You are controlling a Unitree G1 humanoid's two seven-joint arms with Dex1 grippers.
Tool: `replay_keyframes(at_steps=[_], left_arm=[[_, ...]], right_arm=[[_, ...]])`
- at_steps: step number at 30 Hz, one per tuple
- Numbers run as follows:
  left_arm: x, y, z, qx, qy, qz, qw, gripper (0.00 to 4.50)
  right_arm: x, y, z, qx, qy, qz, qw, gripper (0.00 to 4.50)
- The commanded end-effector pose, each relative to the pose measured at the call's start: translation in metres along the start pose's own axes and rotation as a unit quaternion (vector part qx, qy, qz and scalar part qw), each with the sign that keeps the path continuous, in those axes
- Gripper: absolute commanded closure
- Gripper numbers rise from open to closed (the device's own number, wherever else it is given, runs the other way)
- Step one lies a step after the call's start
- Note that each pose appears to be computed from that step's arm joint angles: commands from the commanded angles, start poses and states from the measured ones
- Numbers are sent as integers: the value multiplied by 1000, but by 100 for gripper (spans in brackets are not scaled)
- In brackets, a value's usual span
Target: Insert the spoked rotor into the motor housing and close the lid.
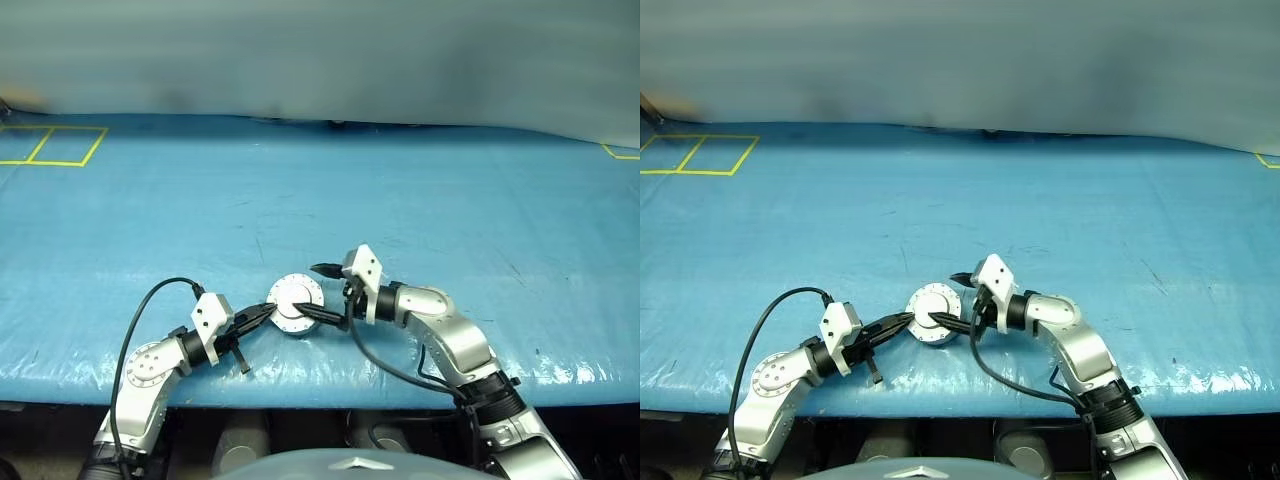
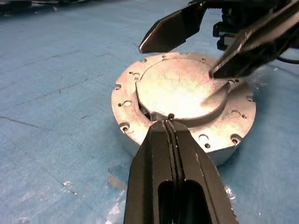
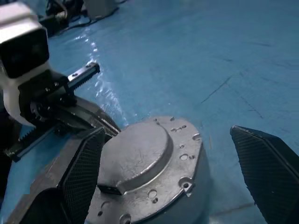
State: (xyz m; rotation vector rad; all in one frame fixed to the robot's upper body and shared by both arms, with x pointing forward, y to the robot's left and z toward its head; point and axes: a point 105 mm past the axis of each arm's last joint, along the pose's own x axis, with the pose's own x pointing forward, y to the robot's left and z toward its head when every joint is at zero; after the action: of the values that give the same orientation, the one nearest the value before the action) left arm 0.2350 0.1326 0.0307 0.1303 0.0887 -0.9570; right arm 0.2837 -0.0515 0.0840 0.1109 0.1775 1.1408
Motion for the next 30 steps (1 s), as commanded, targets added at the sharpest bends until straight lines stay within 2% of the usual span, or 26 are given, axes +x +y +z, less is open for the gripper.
replay_keyframes(at_steps=[1, 5, 11, 19, 22, 25, 28, 29, 30], left_arm=[[-2, -10, -21, -22, 40, -14, 999, 450], [-2, -10, -21, -21, 39, -14, 999, 450], [-3, -10, -21, -19, 39, -13, 999, 450], [-3, -11, -21, -19, 37, -10, 999, 450], [-4, -11, -21, -20, 38, -8, 999, 450], [-4, -11, -21, -20, 38, -7, 999, 450], [-5, -12, -22, -21, 39, -6, 999, 450], [-5, -12, -22, -21, 39, -6, 999, 450], [-5, -12, -22, -21, 39, -5, 999, 450]], right_arm=[[-13, -11, 16, 68, -51, -32, 996, 2], [-23, -13, -3, 192, -34, -36, 980, 2], [-26, 5, -16, 305, -21, -4, 952, 2], [-21, 15, -28, 366, -2, 6, 931, 2], [-18, 16, -35, 376, 10, 3, 927, 64], [-16, 18, -37, 379, 15, 2, 925, 158], [-14, 24, -41, 385, 23, 11, 923, 158], [-14, 25, -41, 387, 23, 13, 922, 196], [-14, 26, -41, 389, 23, 16, 921, 217]])
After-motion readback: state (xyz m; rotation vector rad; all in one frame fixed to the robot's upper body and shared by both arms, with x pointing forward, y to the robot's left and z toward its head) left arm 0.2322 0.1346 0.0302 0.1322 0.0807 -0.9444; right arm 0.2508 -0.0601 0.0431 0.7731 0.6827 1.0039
